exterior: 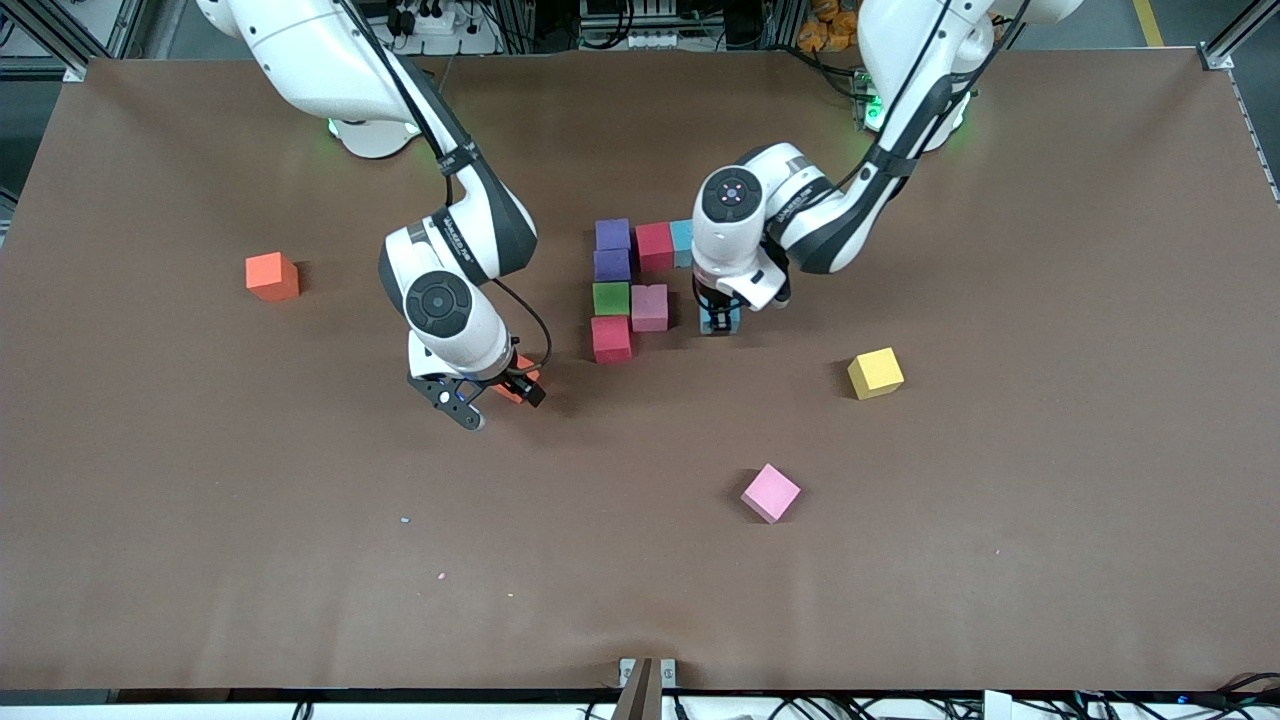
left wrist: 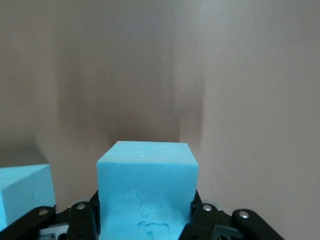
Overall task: Arrange 11 blocks into digit 3
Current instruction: 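Place cyan with the left gripper while the right gripper grasps orange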
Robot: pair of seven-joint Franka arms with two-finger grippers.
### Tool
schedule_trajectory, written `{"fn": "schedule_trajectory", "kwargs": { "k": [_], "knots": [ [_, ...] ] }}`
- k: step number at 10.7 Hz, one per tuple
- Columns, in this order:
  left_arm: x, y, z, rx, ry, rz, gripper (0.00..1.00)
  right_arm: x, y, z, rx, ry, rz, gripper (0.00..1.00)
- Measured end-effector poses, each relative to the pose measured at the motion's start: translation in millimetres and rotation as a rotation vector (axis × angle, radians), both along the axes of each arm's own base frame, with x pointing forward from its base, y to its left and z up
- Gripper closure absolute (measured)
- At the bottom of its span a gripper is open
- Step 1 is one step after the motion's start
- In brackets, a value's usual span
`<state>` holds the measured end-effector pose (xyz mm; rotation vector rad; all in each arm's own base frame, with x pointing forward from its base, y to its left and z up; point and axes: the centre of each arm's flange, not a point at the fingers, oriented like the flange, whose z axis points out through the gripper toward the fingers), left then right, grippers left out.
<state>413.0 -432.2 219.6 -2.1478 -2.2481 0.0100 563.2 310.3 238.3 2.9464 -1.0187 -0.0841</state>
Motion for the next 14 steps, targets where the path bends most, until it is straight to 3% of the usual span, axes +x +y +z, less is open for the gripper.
{"fn": "schedule_trajectory", "kwargs": {
  "k": [5,8,11,14],
  "knots": [
    [-0.9,-19.4,-21.1,0.018,-0.010,0.019,0.39,-15.9,-5.6,-25.5,-0.002,0.003,0.013,0.00],
    [3.9,-26.6,-23.4,0.013,-0.020,0.031,0.39,-16.1,-4.9,-24.0,0.002,0.002,0.050,0.41],
    [5.3,-29.3,-24.7,0.010,-0.020,0.031,0.39,-19.7,2.1,-22.1,0.012,0.007,0.209,0.48],
    [0.9,-33.2,-24.9,0.010,-0.019,0.023,0.39,-21.3,22.3,-9.0,0.029,-0.002,0.377,0.48]
  ]
}}
